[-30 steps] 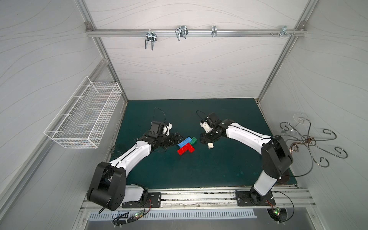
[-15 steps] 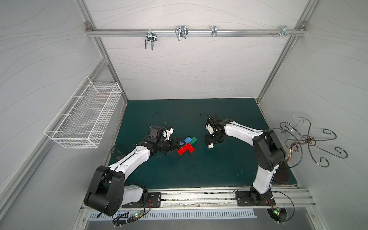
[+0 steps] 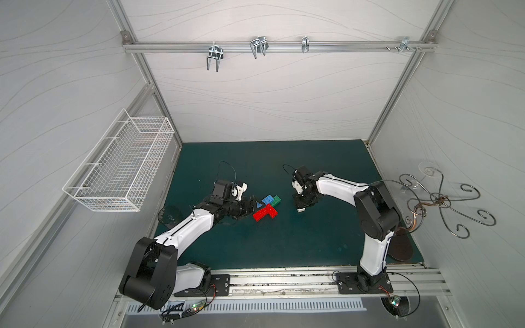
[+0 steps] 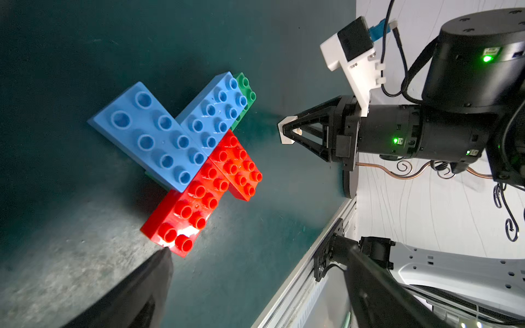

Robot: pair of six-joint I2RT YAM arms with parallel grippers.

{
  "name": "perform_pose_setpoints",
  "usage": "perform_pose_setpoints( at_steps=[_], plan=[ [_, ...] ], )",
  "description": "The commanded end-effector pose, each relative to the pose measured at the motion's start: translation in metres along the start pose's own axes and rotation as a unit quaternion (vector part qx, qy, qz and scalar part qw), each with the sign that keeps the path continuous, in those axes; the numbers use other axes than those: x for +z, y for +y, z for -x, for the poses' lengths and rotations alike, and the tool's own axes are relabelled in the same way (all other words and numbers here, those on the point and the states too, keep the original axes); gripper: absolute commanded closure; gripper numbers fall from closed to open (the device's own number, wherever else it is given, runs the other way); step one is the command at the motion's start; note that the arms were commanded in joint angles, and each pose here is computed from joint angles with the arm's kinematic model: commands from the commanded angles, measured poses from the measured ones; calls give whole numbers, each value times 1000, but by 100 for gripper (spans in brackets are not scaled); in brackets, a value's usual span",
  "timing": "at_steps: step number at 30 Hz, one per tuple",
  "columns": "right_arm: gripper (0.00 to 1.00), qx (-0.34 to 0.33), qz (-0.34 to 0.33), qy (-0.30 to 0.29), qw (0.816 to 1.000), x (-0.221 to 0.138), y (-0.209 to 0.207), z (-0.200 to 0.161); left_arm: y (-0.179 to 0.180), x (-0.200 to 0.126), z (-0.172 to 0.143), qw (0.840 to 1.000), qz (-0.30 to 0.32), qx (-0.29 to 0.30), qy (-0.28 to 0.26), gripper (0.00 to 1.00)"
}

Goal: Assemble a small pinwheel with lego
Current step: Pick up the lego brick from the center of the board, then assemble the lego brick with the lego brick.

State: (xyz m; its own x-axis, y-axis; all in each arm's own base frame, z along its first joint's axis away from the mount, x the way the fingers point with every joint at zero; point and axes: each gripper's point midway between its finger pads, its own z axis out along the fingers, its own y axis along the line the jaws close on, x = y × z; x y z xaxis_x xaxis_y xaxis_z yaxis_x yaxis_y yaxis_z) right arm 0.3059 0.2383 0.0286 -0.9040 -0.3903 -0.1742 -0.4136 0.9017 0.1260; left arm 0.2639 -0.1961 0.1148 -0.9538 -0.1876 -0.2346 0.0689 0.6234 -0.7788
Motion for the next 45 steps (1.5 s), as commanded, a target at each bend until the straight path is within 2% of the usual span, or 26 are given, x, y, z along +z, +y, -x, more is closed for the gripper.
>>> perform_pose_setpoints(
  at_steps=[1, 5, 8, 11, 13, 18, 24, 45],
  plan=[
    [73, -9, -3, 12, 1000, 0, 2, -3, -9, -4, 9, 1000, -9, 20, -20, 0],
    [75, -14, 6, 12, 1000, -3, 5, -2, -5, -6, 8, 1000, 2, 11, -22, 0],
    [76, -19, 26, -19, 999, -34, 24, 15, 3, -8, 11, 999, 21, -10, -32, 0],
    [76, -52, 40, -44, 997, -66, 61, 35, 17, -11, 22, 995, 27, -76, -66, 1],
    [76, -77, 48, -52, 995, -75, 85, 45, 17, -8, 32, 990, -4, -115, -84, 3],
    [76, -110, 69, -33, 991, -67, 132, 45, 21, -12, 46, 983, -11, -151, -106, 4],
    [76, -137, 83, -17, 987, -52, 164, 33, 43, -19, 48, 977, 7, -181, -115, 5],
    [76, -156, 59, 7, 986, -4, 165, 41, 57, -5, 35, 982, 11, -167, -87, 3]
  ],
)
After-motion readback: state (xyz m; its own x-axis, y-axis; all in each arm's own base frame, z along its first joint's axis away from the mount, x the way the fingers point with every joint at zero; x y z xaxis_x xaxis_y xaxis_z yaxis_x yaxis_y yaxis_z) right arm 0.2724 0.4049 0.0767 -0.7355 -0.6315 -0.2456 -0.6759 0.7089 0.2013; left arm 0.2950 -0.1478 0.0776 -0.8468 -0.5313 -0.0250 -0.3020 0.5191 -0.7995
